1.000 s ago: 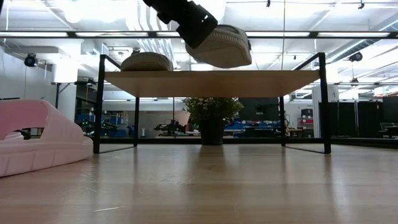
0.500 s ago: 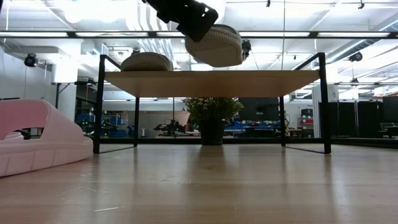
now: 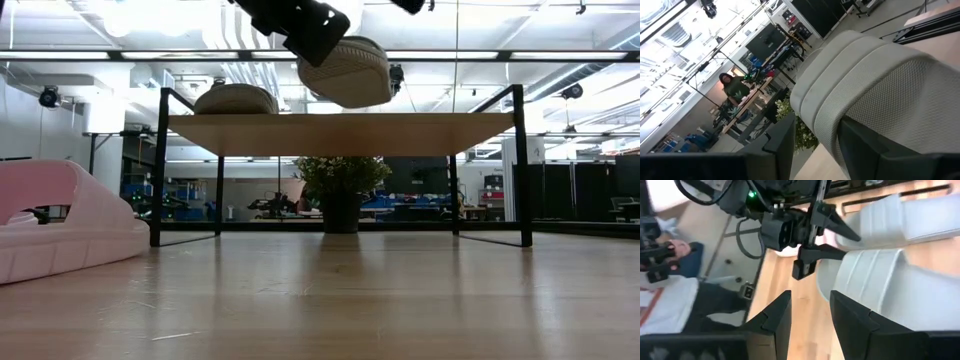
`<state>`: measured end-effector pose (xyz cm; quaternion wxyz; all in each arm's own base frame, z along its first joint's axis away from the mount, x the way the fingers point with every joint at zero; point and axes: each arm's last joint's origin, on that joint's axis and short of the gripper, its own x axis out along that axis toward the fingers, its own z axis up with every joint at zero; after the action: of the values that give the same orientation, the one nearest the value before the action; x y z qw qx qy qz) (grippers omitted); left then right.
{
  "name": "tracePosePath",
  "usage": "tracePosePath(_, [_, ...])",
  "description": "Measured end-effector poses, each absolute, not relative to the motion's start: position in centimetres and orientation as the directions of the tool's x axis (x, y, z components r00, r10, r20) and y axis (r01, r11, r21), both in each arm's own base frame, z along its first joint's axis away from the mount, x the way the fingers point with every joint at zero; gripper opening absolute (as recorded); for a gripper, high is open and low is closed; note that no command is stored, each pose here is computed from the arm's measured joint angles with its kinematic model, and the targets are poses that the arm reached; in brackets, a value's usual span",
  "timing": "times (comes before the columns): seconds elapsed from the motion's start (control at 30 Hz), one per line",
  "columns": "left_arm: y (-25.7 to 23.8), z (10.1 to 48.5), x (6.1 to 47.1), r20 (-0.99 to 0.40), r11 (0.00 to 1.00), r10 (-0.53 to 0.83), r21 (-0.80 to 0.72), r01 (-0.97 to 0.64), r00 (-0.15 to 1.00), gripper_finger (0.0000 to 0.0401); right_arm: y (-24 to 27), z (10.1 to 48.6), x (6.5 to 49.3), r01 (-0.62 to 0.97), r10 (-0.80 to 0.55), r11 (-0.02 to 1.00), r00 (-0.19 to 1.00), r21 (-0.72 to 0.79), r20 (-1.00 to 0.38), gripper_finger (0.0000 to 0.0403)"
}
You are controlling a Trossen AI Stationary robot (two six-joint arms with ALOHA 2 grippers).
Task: Pick and place slides into the shelf
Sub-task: Put the left gray slipper on the shelf
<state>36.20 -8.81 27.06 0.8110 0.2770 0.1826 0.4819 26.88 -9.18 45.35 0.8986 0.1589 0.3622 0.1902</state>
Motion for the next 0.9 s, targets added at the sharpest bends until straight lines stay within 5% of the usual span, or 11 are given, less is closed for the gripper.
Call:
tracePosePath(0.43, [-8.8, 27.1, 36.1, -0.020, 0.340, 0.906, 0.630, -0.698, 0.423, 0.0128, -12.0, 40.4, 29.1, -0.196, 0.449, 0.872, 0.688, 0.449, -0.571, 0.0219])
tracePosePath(0.9, [-8.8, 27.3, 36.1, -0.020, 0.336, 0.905, 0.645, -0.687, 0.424, 0.0128, -13.3, 37.3, 30.1, -0.185, 0.416, 0.889, 0.710, 0.419, -0.568, 0.0235])
